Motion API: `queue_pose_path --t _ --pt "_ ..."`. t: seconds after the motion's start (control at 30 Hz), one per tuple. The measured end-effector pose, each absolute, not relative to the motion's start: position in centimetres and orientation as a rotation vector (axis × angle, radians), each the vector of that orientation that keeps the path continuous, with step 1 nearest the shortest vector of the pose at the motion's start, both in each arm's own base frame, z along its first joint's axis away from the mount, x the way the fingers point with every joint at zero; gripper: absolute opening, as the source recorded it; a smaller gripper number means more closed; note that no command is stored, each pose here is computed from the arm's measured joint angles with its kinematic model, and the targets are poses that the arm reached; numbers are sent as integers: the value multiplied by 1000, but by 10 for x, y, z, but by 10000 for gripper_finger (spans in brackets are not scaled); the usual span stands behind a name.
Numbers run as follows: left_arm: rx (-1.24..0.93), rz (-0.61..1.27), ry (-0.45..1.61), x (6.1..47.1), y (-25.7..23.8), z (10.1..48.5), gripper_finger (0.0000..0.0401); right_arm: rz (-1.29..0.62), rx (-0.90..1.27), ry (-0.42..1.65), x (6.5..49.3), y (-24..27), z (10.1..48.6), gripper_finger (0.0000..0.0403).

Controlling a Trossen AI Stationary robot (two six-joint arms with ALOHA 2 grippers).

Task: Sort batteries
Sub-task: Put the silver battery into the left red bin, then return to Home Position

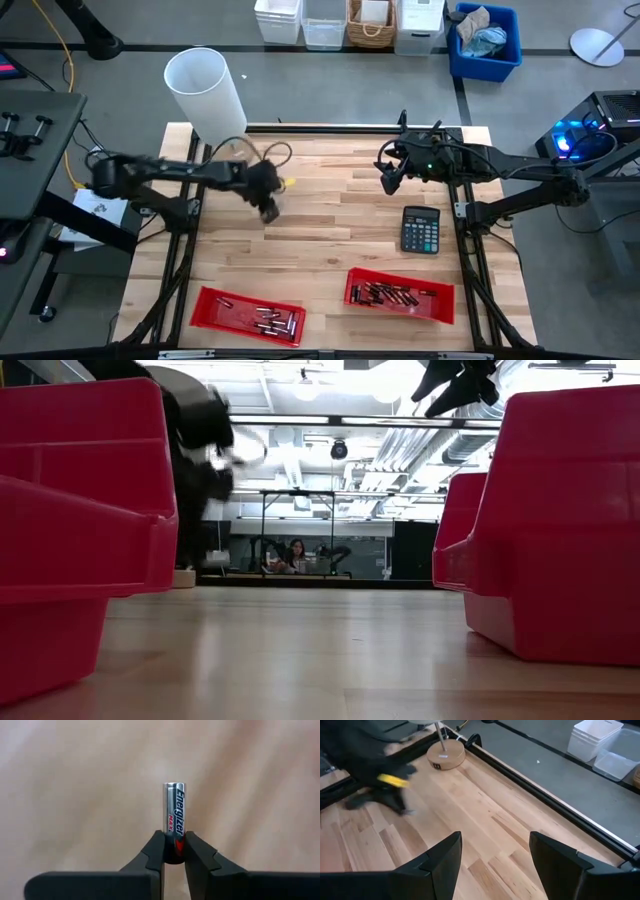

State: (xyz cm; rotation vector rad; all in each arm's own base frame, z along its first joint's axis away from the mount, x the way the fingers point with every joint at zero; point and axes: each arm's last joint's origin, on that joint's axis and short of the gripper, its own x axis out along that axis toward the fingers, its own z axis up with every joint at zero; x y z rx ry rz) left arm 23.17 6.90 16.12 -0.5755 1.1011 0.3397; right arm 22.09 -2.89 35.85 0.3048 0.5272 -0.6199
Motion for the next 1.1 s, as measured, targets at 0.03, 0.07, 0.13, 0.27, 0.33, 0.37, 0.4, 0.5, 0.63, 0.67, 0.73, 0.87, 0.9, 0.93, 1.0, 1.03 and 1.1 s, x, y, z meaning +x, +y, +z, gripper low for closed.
queue_pose_path --t 0.03,0.07,0.13,0.27,0.33,0.37,0.4,0.5,0.63,0.67,0.73,0.87,0.9,0.93,1.0,1.03,1.1 --pt "-519 252 1087 232 55 169 32 -619 304 534 221 -29 358 227" --pt "-466 173 1077 230 40 177 32 -619 303 541 220 -29 357 227" --pt "-378 16 1039 226 6 193 32 -614 302 553 220 -29 357 227" --pt "-171 -228 999 207 -65 226 32 -605 276 566 219 -28 356 227" --pt "-73 -300 1016 194 -97 240 32 -602 271 569 219 -28 356 227" --pt "-36 -328 1020 187 -110 249 32 -602 271 569 219 -28 356 227" --pt "-11 -347 1021 181 -123 257 32 -601 271 569 219 -28 356 227" --pt "13 -373 996 169 -153 276 32 -593 264 573 219 -28 356 227" --pt "1 -447 1057 162 -180 269 32 -584 236 582 219 -28 356 227" --pt "11 -461 1088 163 -185 263 32 -585 231 583 219 -29 356 227" --pt "18 -488 1109 169 -193 254 32 -585 227 584 219 -29 356 227" --pt "0 -525 1130 179 -204 242 55 -585 228 584 219 -29 356 227" --pt "0 -517 1143 180 -205 239 72 -585 228 584 219 -29 356 227" --pt "-1 -509 1152 181 -205 237 90 -584 228 584 219 -29 356 227" --pt "-9 -491 1159 183 -203 236 125 -584 228 584 219 -29 356 227" --pt "-14 -481 1162 184 -201 236 141 -584 228 584 219 -29 356 227" --pt "-19 -464 1180 186 -195 237 166 -584 228 584 219 -29 356 227"
